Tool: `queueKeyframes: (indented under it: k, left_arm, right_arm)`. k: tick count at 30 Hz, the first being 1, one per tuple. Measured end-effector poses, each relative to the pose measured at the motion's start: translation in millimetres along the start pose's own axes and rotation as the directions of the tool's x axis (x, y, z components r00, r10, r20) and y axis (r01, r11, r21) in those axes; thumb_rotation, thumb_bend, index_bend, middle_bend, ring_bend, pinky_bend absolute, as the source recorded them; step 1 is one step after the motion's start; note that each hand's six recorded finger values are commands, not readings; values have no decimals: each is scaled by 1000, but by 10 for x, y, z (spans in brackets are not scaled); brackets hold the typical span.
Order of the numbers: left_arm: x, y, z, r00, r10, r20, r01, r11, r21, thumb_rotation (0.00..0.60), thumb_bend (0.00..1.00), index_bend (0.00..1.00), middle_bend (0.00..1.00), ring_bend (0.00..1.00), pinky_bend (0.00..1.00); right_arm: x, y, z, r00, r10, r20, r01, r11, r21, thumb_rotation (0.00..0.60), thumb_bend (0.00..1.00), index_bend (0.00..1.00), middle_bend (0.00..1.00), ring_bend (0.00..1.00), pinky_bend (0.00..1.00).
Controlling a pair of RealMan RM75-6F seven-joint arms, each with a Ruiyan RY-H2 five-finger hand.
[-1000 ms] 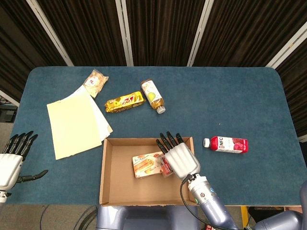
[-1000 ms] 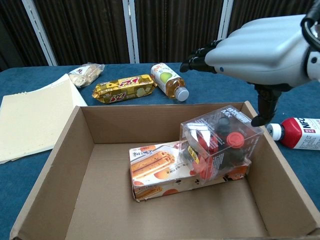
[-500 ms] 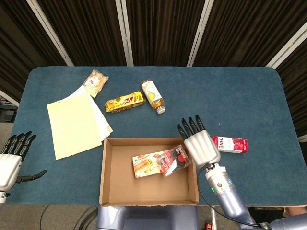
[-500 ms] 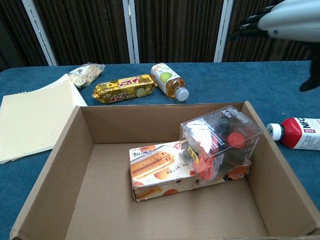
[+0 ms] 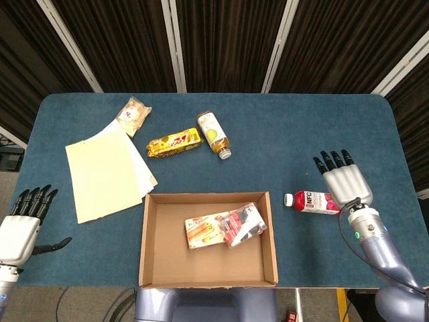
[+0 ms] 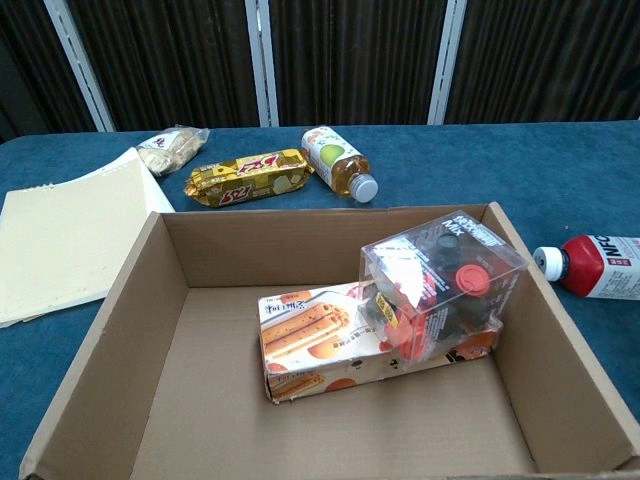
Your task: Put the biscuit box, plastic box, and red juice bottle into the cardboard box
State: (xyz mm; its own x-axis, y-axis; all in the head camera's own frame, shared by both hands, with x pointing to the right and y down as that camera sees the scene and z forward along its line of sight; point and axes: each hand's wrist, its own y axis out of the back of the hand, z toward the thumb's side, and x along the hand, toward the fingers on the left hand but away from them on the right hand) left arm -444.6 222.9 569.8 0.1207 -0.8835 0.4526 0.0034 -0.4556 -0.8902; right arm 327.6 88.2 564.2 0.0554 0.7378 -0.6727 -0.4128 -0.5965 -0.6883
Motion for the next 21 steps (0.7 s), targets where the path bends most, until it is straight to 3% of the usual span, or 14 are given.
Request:
queueKeyframes:
  k: [8,16,21]
  left_arm:
    - [44,-49,11,1000,-11,0,11,1000,9,423,23,0,0,0,0]
    - [58,-92,-6,1000,-27,-12,27,1000,15,425,24,0,0,0,0]
    - [57,-107,-18,999,-35,-15,36,999,17,424,24,0,0,0,0]
  right_arm:
    - [-246,-504,-244,996,94,3,-94,993,-77,600,0,0,0,0,74]
    - [-355,-973,-49,981,178,-74,-185,977,-105,600,0,0,0,0,74]
    - [-412,-1125,93,975,193,-109,-206,972,-114,600,10,0,0,0,110]
